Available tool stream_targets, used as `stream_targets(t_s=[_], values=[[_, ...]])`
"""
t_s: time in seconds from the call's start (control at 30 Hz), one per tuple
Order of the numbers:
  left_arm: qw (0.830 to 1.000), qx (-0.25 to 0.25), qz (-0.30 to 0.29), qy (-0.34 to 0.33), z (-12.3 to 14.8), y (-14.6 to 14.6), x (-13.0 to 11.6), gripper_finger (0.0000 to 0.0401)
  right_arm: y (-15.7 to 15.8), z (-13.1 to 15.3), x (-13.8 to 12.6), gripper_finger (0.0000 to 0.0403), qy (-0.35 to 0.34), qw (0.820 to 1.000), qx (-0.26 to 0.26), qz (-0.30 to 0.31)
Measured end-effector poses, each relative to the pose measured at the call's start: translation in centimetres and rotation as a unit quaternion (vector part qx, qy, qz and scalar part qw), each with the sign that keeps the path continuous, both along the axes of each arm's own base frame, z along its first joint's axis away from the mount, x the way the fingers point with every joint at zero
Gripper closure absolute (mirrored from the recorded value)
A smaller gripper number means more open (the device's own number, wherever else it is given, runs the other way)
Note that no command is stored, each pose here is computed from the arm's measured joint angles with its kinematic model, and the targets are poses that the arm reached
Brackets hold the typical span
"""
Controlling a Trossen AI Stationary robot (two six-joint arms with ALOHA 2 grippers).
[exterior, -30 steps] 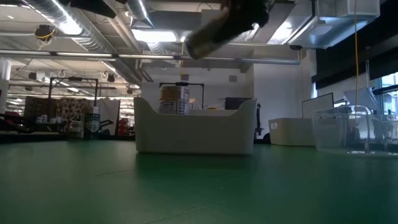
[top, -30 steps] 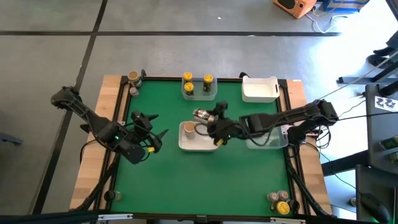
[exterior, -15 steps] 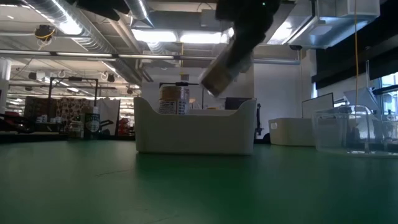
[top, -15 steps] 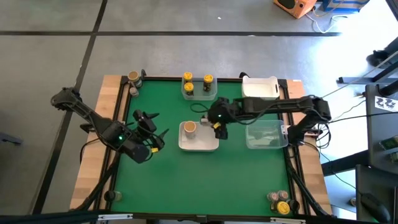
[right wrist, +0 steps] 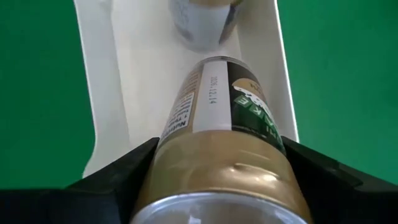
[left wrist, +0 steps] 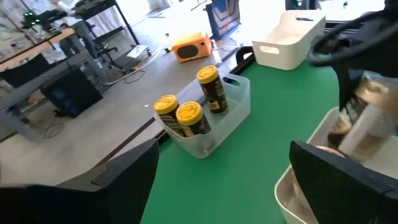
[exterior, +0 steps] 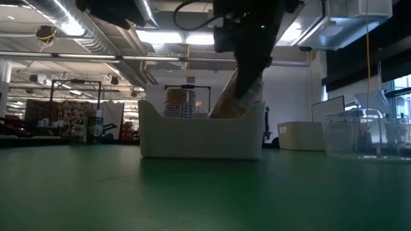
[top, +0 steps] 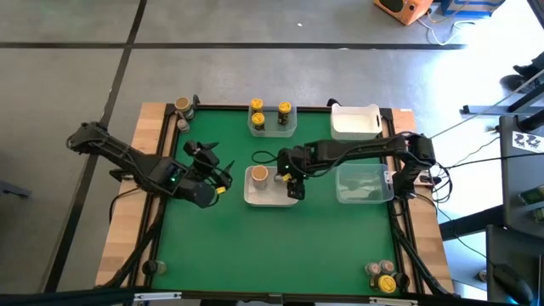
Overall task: Sort spices by type
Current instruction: Put the bottom gold seasoning bottle into the bottom white bin
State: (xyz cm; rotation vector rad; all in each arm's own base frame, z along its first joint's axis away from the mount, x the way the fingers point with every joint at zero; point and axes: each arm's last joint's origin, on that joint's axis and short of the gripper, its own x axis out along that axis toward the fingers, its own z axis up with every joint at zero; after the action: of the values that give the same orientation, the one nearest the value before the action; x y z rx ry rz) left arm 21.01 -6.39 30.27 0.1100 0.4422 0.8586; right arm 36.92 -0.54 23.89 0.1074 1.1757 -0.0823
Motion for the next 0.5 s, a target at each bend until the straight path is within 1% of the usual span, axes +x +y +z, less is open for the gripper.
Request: stream_targets(t_s=[0.03,0.17,0.3,0.5], values=[[1.0,-0.001,0.003,-0.003,-0.2,0.1,0.2,0.0056,0.0,-0.2,0.2,0.0111,0.0,1.0,0.002,-0.004],[1.0,0.008,0.006,0.02,-1.4,0.1,0.4,0.0056,0.0,-1.5,0.5,0.0111,0.023,1.0,-0.005,-0.009],[0.999,0.021,0.013,0.032,-1.4,0.6,0.6,0.0056,-0.2,-2.1,0.9,0.0111,0.024,1.0,-0.013,-0.012],[0.999,0.025,0.013,0.041,-1.4,0.8,0.7,0.0056,-0.8,-2.6,1.1,0.0111,0.026,0.999,-0.013,-0.021]])
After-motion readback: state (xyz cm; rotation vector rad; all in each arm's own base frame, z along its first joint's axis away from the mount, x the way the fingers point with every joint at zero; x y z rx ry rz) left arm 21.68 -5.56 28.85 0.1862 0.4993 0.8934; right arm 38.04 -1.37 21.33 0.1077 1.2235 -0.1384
